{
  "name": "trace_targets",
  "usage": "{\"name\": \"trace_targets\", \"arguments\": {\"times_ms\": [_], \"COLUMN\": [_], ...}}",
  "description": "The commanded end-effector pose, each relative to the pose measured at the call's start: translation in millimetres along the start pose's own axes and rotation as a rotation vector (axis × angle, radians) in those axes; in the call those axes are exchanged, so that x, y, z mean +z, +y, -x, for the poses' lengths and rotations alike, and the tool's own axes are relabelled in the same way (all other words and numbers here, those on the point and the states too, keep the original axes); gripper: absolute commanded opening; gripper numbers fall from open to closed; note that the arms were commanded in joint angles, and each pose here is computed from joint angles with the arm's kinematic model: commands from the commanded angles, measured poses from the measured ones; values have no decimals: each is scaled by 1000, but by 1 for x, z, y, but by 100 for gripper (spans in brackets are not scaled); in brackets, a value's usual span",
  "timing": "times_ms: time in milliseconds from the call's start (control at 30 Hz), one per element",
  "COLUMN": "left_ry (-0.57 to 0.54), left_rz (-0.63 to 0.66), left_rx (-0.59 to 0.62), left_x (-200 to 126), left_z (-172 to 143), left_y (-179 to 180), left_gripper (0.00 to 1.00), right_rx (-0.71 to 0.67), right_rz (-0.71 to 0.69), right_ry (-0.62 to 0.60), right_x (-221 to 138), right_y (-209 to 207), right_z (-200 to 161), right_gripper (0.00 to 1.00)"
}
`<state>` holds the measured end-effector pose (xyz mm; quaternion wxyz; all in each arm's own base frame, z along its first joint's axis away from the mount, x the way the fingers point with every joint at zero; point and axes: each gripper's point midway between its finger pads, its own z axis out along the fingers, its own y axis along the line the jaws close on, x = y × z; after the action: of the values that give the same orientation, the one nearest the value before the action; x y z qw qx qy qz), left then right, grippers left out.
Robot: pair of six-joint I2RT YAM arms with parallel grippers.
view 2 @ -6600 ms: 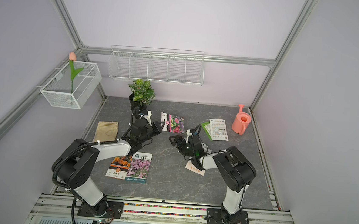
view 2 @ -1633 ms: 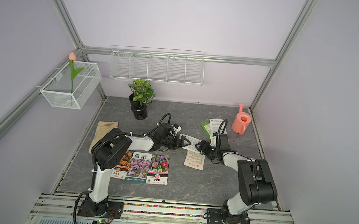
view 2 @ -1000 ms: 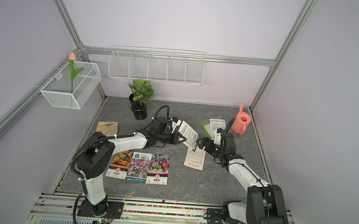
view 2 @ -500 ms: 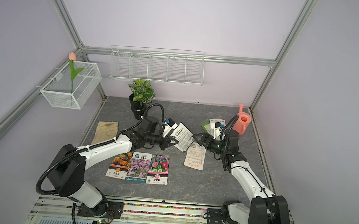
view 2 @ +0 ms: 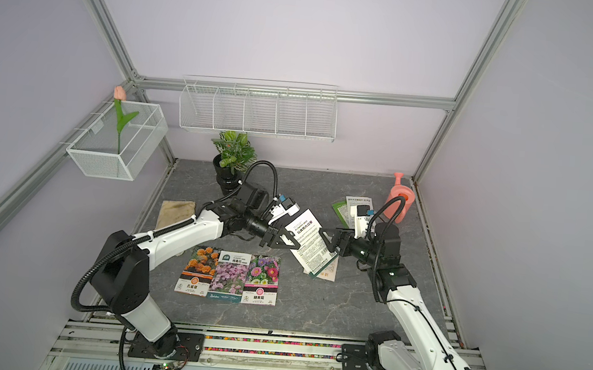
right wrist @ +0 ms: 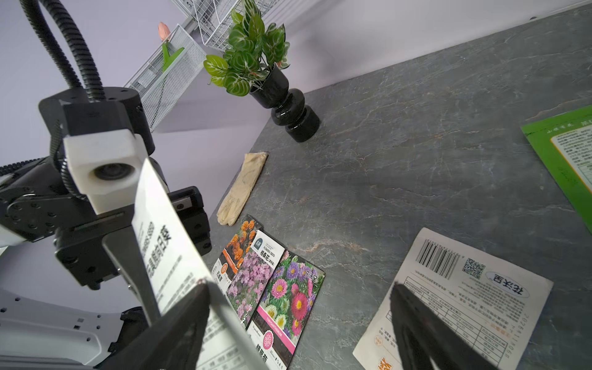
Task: Arrange the seed packets in a row
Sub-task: Pick up the seed packet from the center of the board.
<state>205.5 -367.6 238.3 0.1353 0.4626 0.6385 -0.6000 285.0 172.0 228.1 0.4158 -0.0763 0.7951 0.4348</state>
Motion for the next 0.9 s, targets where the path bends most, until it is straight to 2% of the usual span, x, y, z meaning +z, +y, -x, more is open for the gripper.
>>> {"name": "trace_targets", "arguments": {"times_ms": [0,133,267,333,567,600,633,700,733,767,867], "left_ry": [-15,-40,-64,-71,-77,-82,-86,-102,-120,-141,-230], "left_rz": [-15,3,23,29,54,58,62,104,132,146,133], "left_rx": [35,26,26,23,-16,-26,-34,-61,-87,-118,-213], "left_x": [-9,-14,-21,-24,-25,-25,-26,-27,-29,-33,-40], "left_z": [8,13,21,24,27,28,29,33,37,41,52], "left_y": [-8,2,9,13,30,33,35,42,47,50,47], "left_gripper": [0,0,0,0,0,0,6,29,94,99,99], "right_rx": [11,43,31,24,-1,-6,-11,-32,-51,-76,-196], "right_rz": [108,240,243,243,215,195,165,120,76,34,-160], "right_ry": [46,63,106,98,68,67,69,77,83,87,81], "right_x": [4,1,-3,-8,-15,-14,-13,-10,-9,-8,-7], "right_y": [13,37,45,48,50,47,42,36,30,26,7], "right_z": [-14,-20,-33,-35,-31,-32,-32,-34,-36,-37,-39], "right_gripper": [93,100,95,89,29,17,7,7,7,7,7]}}
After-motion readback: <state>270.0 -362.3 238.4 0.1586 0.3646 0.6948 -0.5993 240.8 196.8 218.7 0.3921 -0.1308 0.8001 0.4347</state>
